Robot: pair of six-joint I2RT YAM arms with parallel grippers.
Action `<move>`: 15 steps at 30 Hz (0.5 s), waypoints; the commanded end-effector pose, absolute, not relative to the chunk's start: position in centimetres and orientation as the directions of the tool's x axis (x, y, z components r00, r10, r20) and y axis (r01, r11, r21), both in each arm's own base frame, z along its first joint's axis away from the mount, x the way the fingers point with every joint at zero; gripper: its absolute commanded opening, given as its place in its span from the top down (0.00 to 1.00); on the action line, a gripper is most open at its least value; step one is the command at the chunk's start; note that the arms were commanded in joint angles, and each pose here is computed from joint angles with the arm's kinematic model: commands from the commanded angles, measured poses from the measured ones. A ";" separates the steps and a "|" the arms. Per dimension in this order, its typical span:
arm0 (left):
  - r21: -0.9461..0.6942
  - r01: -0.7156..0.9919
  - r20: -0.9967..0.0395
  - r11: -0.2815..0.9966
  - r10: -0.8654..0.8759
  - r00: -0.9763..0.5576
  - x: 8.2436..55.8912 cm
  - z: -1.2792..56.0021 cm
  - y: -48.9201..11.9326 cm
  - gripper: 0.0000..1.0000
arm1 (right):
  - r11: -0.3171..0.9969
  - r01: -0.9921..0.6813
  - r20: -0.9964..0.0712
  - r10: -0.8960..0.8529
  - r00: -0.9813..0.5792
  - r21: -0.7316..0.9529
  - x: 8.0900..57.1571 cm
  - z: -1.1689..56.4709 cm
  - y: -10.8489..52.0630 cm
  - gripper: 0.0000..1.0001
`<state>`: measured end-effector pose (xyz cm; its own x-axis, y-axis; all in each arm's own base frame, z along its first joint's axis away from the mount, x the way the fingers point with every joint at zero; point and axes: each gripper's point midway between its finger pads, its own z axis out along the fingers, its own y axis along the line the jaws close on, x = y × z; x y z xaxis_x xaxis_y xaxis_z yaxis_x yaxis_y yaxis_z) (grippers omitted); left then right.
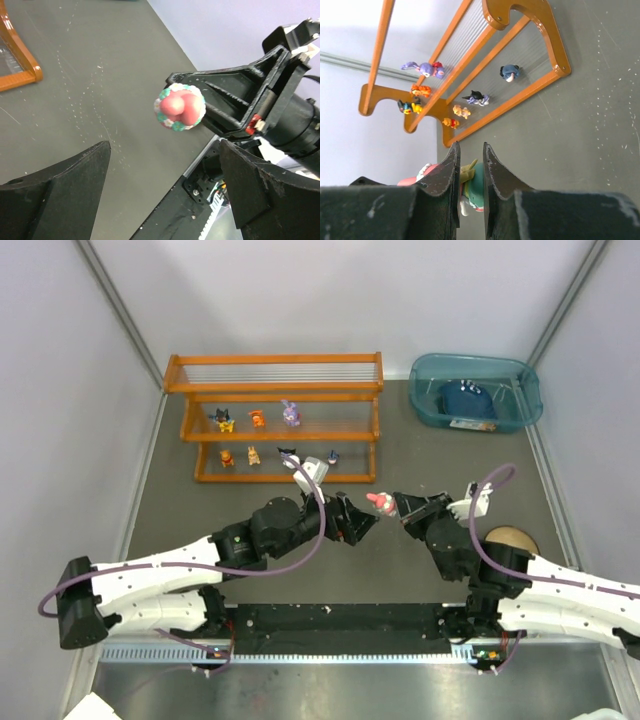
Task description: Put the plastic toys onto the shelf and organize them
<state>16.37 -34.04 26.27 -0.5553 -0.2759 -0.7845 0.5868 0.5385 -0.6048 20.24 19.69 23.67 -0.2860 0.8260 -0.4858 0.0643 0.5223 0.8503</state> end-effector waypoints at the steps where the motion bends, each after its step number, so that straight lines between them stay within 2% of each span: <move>1: -0.540 0.651 -0.841 0.534 -0.320 -0.435 17.3 29.5 -34.4 0.05 | 0.443 0.045 -0.415 0.867 -0.276 0.896 19.8 26.1 19.0 1.00; 10: -0.486 0.710 -0.869 0.510 -0.367 -0.331 17.4 31.2 -35.9 0.04 | 0.344 0.073 -0.310 0.906 -0.289 0.936 19.5 27.0 19.3 1.00; 15: -0.438 0.731 -0.895 0.524 -0.333 -0.297 17.0 31.0 -37.4 0.04 | 0.299 0.091 -0.262 0.921 -0.287 0.950 19.5 27.3 19.3 1.00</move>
<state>16.89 -36.47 27.91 -0.3792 -0.2747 -0.8836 0.6977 0.5424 -0.4681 19.65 19.04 24.44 -0.2945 0.8818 -0.3683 0.0944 0.4103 0.9070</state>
